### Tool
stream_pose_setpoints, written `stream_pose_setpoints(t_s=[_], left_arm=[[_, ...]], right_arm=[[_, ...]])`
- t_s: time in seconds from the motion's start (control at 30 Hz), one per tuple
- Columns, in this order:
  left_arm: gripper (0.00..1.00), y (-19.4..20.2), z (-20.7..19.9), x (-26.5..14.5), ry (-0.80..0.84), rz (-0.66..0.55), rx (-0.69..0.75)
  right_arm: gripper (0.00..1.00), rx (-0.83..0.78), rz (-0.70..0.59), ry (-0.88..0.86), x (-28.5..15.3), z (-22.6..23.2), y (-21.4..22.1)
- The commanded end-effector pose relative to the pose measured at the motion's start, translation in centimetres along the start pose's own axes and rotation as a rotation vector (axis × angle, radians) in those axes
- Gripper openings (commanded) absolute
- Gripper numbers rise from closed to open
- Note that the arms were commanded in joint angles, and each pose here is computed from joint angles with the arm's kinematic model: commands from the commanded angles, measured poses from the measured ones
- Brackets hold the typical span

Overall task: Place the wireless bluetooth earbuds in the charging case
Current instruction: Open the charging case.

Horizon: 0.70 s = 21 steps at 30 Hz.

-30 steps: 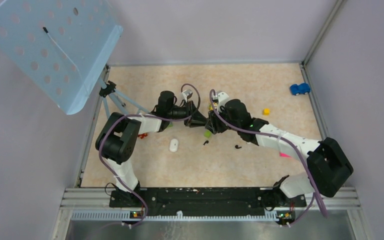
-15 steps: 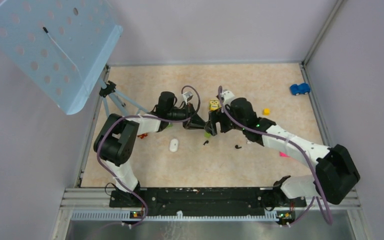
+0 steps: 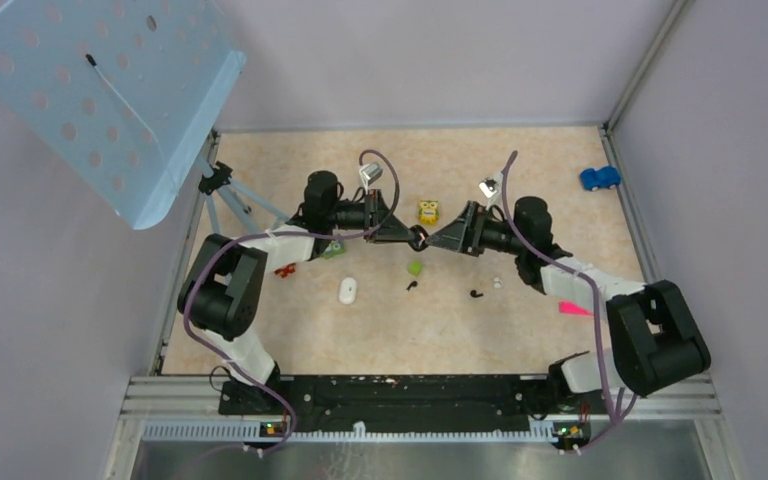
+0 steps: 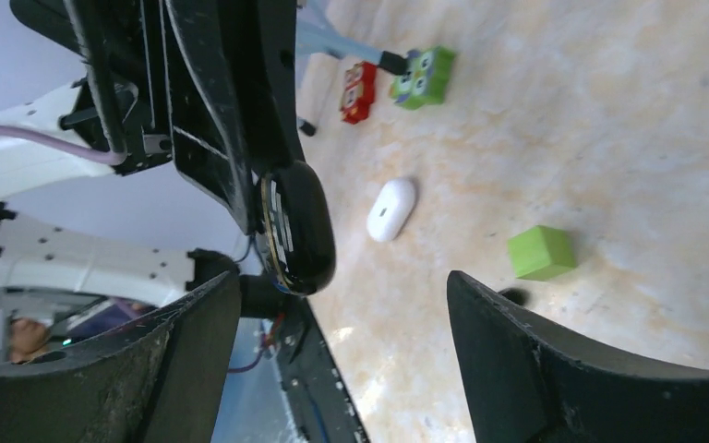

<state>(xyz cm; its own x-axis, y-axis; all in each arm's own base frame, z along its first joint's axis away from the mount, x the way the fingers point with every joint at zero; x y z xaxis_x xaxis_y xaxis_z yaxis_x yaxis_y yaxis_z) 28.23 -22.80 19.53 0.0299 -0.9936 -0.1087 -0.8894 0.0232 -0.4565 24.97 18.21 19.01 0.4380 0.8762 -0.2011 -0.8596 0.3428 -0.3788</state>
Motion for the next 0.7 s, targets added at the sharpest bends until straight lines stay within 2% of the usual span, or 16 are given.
stream_pose_setpoints(t_s=[0.0,0.13,0.2,0.37,0.67], left_arm=[[0.0,-1.07,-3.23,-0.64,0.091,-0.033,0.166],[0.0,-1.1,-3.8,-0.7,0.123,-0.034,0.181],[0.0,-1.17,-4.07,-0.75,0.129,-0.037,0.186],[0.0,-1.14,-3.9,-0.73,0.126,-0.031,0.19],[0.0,-1.28,-4.04,-0.7,0.15,-0.009,0.216]], right_arm=[[0.79,0.0,0.061,-0.268,-0.09,3.13,-0.07],[0.67,0.058,0.089,-0.404,-0.08,3.6,-0.01],[0.53,0.095,0.097,-0.457,-0.07,3.55,0.0],[0.45,0.144,0.09,-0.554,0.19,3.23,-0.09],[0.26,0.155,0.071,-0.563,0.11,3.44,-0.9]])
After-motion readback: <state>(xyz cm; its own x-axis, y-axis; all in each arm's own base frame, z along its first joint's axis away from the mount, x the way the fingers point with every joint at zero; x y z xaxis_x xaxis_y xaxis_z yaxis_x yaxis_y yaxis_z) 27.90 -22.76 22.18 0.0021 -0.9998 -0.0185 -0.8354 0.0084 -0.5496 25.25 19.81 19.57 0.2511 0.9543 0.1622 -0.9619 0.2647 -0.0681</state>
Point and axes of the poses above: each gripper's point midway between its finger pads, its own x axis out along the fingers, its own z axis along the line the jaws close on, y = z × x, the point moved 8 cm from there along -x, back along the fingers, and after that the axes turned 11 degrees about x, right-handed, at the moved point
